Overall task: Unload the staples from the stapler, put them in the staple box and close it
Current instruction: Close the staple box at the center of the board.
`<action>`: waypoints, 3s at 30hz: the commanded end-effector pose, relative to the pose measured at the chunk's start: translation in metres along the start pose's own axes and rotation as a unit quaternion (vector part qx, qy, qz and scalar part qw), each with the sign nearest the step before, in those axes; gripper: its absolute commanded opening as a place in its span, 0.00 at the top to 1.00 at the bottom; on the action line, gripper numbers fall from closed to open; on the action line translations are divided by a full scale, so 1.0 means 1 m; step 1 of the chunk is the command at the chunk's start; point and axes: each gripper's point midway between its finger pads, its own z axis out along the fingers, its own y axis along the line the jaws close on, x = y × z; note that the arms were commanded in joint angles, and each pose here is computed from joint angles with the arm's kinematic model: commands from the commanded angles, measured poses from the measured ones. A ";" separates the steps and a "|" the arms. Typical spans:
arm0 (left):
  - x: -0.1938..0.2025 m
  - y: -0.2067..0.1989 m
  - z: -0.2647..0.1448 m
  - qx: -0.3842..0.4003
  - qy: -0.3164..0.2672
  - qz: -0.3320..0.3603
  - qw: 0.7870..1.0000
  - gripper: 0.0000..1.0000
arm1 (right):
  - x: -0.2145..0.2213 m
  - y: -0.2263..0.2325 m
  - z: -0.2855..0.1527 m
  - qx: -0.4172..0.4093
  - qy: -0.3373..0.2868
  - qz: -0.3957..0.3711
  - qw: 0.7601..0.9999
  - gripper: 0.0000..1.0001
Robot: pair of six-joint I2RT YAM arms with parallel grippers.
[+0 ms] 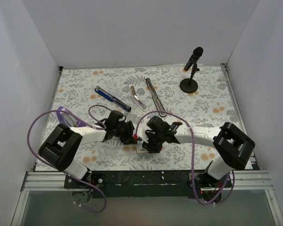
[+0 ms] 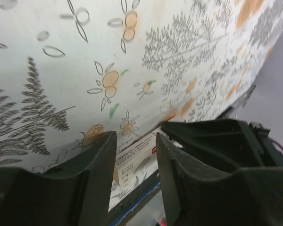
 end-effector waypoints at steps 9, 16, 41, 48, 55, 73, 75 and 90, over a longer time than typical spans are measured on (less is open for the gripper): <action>-0.055 0.016 -0.061 -0.105 -0.133 0.016 0.985 0.55 | -0.054 0.000 0.013 0.000 -0.062 0.044 0.997 0.60; -0.034 0.015 -0.054 -0.062 -0.098 0.002 0.993 0.56 | -0.038 -0.005 0.009 0.016 -0.019 0.019 1.000 0.59; 0.032 0.007 -0.031 0.084 0.008 -0.041 0.996 0.70 | -0.020 0.004 0.006 -0.002 0.013 0.015 1.000 0.58; 0.034 0.011 -0.026 0.068 0.006 -0.038 0.997 0.75 | -0.018 0.007 0.007 -0.006 0.013 0.015 1.000 0.58; 0.028 0.011 -0.024 0.063 -0.001 -0.034 0.997 0.89 | -0.017 0.008 0.004 -0.005 0.008 0.006 1.000 0.58; 0.026 0.023 -0.019 0.032 -0.006 -0.033 0.999 0.99 | -0.011 0.008 0.005 -0.008 0.004 -0.030 1.000 0.58; 0.025 0.023 -0.020 0.029 -0.006 -0.031 0.999 0.99 | -0.012 0.004 0.005 0.001 0.007 -0.029 1.000 0.58; 0.026 0.014 -0.023 0.051 -0.005 -0.020 0.998 0.80 | -0.019 -0.008 0.007 0.013 0.001 -0.033 0.999 0.58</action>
